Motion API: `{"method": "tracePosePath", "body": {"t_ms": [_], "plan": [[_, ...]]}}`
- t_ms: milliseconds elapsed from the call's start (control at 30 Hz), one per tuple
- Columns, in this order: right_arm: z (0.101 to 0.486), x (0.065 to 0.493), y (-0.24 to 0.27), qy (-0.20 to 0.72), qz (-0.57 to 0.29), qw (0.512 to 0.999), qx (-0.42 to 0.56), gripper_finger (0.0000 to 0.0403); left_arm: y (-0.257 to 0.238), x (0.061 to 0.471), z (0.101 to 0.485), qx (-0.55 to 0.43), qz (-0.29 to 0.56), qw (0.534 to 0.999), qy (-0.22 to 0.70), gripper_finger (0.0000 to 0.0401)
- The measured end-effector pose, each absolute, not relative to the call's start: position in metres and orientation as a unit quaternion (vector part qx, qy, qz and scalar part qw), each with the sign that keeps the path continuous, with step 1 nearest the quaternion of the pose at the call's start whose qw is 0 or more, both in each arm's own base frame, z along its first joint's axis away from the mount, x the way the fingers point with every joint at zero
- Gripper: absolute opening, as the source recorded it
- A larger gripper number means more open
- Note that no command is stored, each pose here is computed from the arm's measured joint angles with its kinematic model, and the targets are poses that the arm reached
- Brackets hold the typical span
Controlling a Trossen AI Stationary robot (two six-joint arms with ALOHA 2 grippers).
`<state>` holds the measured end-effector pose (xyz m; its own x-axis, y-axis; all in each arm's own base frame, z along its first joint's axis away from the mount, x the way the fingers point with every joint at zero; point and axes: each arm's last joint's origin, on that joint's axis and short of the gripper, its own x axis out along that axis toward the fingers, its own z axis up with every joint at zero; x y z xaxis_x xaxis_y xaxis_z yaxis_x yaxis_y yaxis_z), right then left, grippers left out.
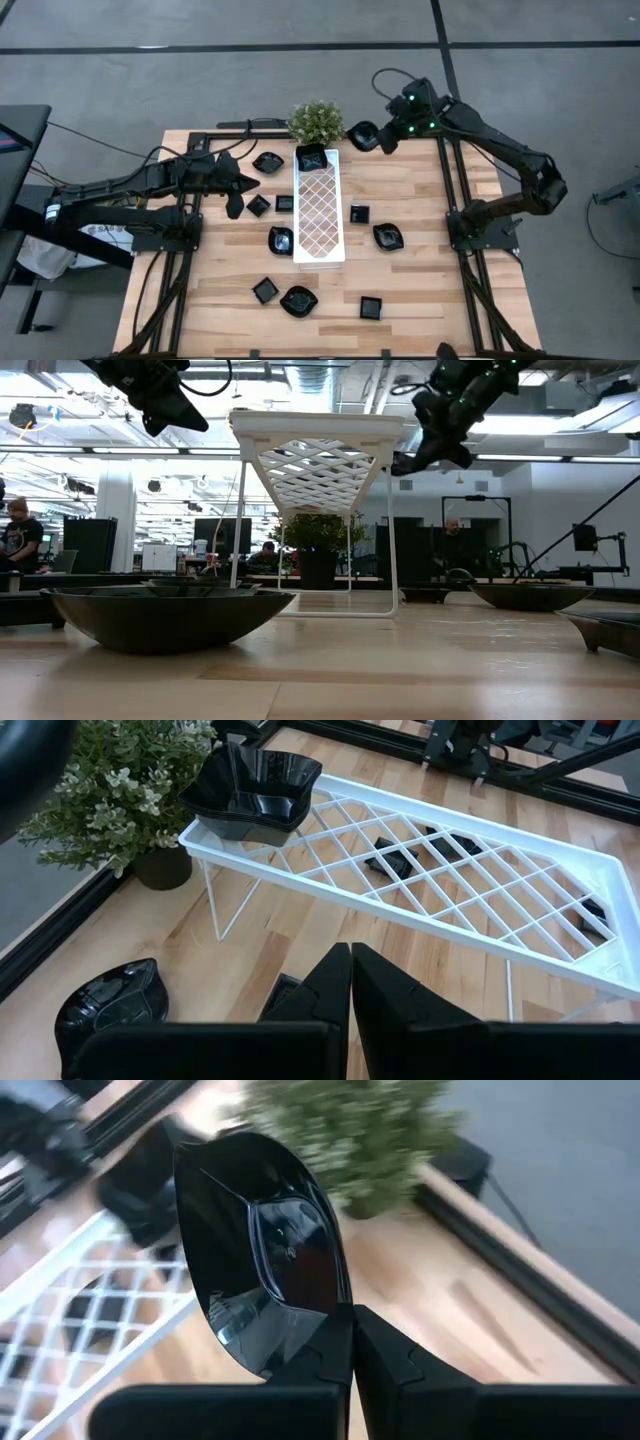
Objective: Pick & Place Mini shaped plates
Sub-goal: Put the leaf-shaped plate on the shelf
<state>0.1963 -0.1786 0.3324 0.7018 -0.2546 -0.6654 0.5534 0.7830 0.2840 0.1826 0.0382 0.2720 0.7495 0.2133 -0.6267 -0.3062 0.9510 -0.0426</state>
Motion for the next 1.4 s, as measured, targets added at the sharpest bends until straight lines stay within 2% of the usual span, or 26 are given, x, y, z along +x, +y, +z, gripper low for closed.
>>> {"method": "tracePosePath", "body": {"t_ms": [467, 733, 867, 1167, 1400], "plan": [[0.336, 0.246, -0.108, 0.321, -0.096, 0.915, 0.226, 0.0001, 0.038, 0.183, 0.272, -0.073, 0.14, 0.933, 0.325, 0.0014], [0.336, 0.255, -0.092, 0.316, -0.107, 0.907, 0.256, 0.0001, 0.038, 0.183, 0.273, -0.075, 0.14, 0.934, 0.321, 0.0014], [0.329, 0.27, -0.083, 0.313, -0.111, 0.891, 0.311, 0.0001, 0.038, 0.183, 0.273, -0.075, 0.14, 0.934, 0.319, 0.0014], [0.309, 0.296, -0.055, 0.358, -0.065, 0.867, 0.341, 0.0001, 0.035, 0.185, 0.273, -0.071, 0.13, 0.937, 0.317, 0.0014], [0.311, 0.306, -0.023, 0.347, -0.039, 0.864, 0.362, 0.0001, 0.027, 0.186, 0.274, -0.064, 0.111, 0.94, 0.316, 0.0014]]}}
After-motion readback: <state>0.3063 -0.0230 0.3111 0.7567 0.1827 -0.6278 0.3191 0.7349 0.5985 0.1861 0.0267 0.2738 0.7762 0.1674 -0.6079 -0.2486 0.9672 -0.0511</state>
